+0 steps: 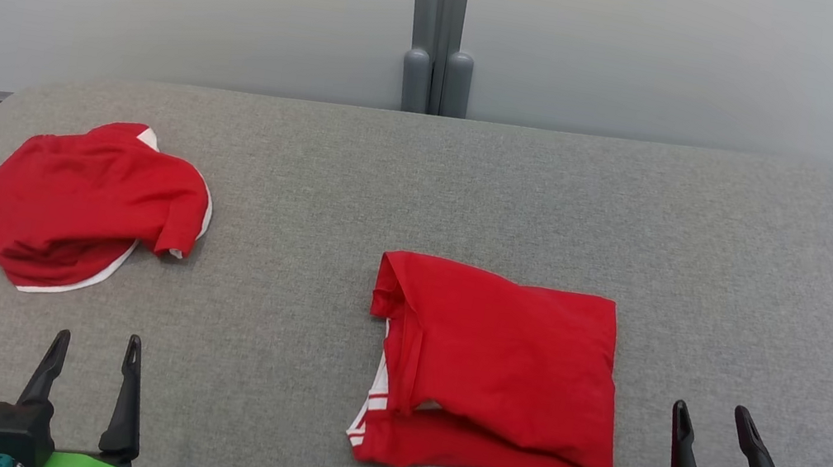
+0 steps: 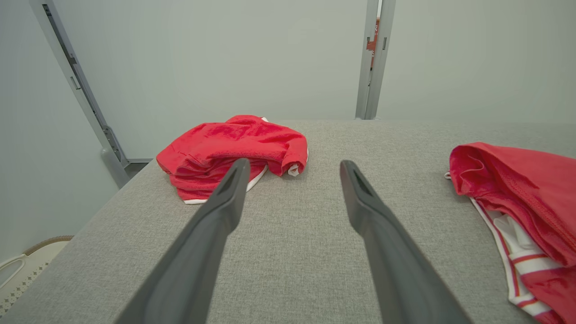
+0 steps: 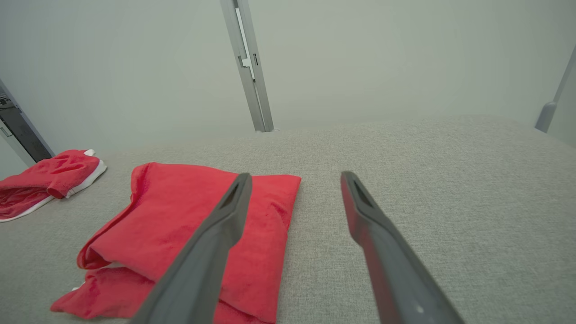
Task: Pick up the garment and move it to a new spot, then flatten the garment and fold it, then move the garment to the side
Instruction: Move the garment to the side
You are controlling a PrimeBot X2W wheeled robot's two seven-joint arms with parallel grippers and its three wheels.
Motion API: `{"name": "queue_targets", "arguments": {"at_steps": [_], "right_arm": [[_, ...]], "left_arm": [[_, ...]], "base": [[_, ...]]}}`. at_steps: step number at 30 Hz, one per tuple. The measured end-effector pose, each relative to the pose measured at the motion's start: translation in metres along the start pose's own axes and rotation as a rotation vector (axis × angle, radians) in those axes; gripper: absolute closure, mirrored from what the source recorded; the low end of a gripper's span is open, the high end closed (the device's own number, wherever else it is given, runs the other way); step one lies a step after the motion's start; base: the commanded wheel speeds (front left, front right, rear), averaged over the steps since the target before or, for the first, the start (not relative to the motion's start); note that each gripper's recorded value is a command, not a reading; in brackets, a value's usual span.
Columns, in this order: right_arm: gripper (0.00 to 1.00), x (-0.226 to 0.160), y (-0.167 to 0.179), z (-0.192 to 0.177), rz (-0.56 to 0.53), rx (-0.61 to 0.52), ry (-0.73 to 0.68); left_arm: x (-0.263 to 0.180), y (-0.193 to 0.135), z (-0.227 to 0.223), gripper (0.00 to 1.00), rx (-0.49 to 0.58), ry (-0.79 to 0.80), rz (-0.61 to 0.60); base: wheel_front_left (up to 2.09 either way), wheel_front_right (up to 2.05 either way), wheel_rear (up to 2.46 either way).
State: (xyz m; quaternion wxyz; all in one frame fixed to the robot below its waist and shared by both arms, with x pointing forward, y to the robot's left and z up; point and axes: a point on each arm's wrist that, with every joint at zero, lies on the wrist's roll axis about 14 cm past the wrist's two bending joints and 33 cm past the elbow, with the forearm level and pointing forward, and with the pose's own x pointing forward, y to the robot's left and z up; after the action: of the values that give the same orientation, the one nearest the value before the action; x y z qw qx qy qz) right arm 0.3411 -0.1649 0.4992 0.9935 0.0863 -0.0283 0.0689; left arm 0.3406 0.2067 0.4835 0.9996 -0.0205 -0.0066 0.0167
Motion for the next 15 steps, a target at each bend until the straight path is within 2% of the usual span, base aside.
{"name": "queue_targets", "arguments": {"at_steps": [15], "right_arm": [[0.00,0.0008,0.0043,-0.0036,0.016,-0.005,0.012]], "left_arm": [[-0.0008,0.0018,-0.0018,0.00,0.001,0.006,0.003]], "base": [[0.00,0.00,0.00]]}}
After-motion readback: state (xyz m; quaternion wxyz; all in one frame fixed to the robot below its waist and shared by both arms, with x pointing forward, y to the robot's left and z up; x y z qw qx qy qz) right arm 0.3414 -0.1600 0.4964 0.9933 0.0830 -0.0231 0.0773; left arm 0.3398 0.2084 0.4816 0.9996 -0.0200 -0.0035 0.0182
